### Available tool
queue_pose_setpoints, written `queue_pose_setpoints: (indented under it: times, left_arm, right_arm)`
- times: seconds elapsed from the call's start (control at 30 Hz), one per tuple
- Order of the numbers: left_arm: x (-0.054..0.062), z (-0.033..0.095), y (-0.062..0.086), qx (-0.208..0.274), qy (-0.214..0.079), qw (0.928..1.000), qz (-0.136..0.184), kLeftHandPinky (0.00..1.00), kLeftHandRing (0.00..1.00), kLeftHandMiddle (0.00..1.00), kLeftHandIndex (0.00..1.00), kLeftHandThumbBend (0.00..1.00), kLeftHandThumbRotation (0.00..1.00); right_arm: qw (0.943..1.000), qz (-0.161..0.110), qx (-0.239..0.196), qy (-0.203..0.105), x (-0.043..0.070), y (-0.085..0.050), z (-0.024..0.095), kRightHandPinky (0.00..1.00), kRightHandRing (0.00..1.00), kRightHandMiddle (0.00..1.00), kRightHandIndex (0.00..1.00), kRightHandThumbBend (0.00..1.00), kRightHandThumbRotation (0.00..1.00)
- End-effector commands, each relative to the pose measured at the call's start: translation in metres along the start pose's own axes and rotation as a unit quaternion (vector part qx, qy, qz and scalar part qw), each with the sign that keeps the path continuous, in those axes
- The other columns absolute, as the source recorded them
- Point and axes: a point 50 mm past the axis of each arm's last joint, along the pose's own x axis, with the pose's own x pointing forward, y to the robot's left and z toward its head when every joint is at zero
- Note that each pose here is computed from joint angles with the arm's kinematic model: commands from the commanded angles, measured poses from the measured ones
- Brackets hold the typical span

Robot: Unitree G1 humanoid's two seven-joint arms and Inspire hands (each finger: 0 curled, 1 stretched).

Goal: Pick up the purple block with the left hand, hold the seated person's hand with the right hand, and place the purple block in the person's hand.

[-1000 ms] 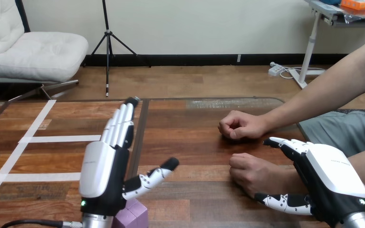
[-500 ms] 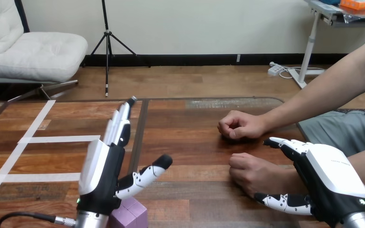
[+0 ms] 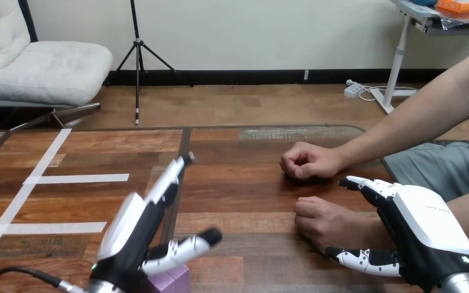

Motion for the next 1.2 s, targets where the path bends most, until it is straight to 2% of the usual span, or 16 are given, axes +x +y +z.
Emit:
queue_pose_setpoints:
  times: [0.0, 0.27, 0.63, 0.9, 1.17]
  left_arm:
    - [0.004, 0.022, 0.041, 0.091, -0.01, 0.9952, -0.032, 0.78, 0.89, 0.94, 0.94, 0.91, 0.81]
    - [-0.006, 0.032, 0.039, 0.156, 0.02, 0.9851, -0.069, 0.71, 0.85, 0.91, 0.91, 0.92, 0.71]
    - [-0.01, 0.037, 0.025, 0.203, 0.043, 0.9746, -0.083, 0.68, 0.85, 0.91, 0.91, 0.88, 0.65]
    - [-0.01, 0.039, 0.02, 0.237, 0.061, 0.9658, -0.087, 0.77, 0.87, 0.92, 0.91, 0.85, 0.67]
    - [-0.009, 0.043, 0.018, 0.273, 0.073, 0.9565, -0.072, 0.83, 0.88, 0.93, 0.93, 0.86, 0.7]
  right_arm:
    - [0.9991, -0.022, -0.012, -0.035, 0.01, -0.014, 0.01, 0.92, 0.89, 0.84, 0.84, 0.7, 0.31]
    - [0.999, -0.022, -0.012, -0.037, 0.011, -0.013, 0.01, 0.92, 0.89, 0.84, 0.84, 0.69, 0.31]
    - [0.9989, -0.023, -0.014, -0.039, 0.012, -0.013, 0.01, 0.91, 0.88, 0.84, 0.84, 0.7, 0.29]
    - [0.9989, -0.022, -0.015, -0.038, 0.011, -0.013, 0.011, 0.92, 0.88, 0.84, 0.84, 0.7, 0.29]
    - [0.9989, -0.022, -0.016, -0.038, 0.011, -0.014, 0.01, 0.92, 0.88, 0.84, 0.84, 0.7, 0.29]
